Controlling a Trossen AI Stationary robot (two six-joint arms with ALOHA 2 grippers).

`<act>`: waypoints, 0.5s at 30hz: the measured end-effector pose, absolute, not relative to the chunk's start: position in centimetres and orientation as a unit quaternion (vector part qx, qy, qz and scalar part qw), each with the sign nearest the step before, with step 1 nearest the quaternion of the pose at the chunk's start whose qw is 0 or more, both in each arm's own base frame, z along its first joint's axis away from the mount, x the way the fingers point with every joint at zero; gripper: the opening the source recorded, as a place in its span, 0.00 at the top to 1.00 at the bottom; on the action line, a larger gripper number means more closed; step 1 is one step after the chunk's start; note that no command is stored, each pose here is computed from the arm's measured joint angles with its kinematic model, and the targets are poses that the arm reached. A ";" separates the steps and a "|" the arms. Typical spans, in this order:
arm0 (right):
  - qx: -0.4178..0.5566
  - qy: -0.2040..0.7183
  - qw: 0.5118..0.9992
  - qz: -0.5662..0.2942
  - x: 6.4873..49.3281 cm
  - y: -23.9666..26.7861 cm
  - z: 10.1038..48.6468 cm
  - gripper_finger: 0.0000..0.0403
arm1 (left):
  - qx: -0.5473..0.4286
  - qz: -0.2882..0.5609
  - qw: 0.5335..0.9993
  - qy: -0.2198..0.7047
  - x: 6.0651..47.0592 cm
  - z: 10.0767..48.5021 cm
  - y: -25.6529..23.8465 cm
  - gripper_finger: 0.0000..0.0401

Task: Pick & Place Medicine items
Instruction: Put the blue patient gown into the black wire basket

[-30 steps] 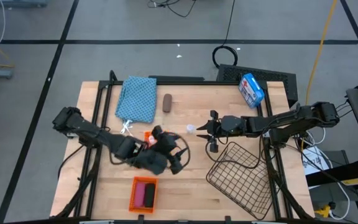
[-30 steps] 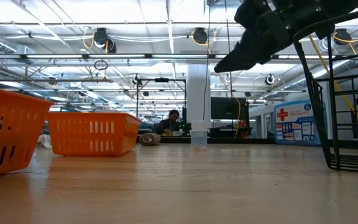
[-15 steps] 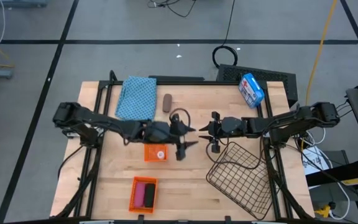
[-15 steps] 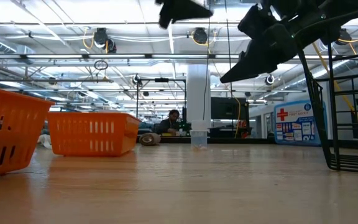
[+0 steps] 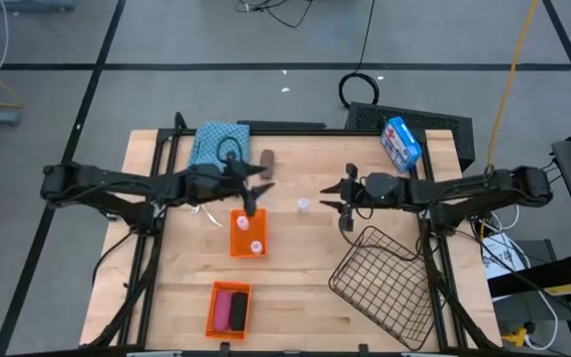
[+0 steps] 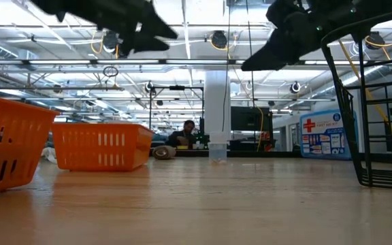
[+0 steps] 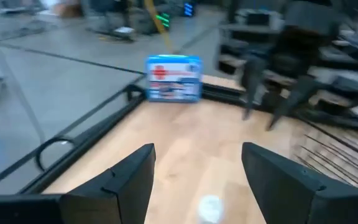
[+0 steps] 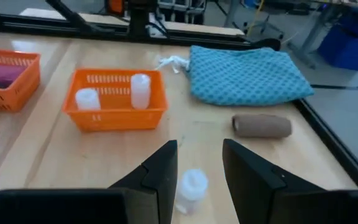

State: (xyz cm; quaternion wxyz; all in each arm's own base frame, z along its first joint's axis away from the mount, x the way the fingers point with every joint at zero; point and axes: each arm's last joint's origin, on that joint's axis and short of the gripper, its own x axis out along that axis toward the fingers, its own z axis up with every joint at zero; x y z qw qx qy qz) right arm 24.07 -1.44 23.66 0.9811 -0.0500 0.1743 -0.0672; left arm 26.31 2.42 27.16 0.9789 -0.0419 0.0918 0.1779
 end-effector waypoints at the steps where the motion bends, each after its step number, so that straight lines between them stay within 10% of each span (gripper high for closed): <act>1: -0.049 0.173 0.981 -0.071 23.9 -1.6 23.8 0.71 | -0.051 0.191 0.976 0.088 25.6 26.7 2.9 0.38; 15: -0.041 0.167 0.979 -0.106 23.6 -3.3 24.1 0.71 | -0.149 0.320 0.930 0.104 19.7 21.2 7.0 0.38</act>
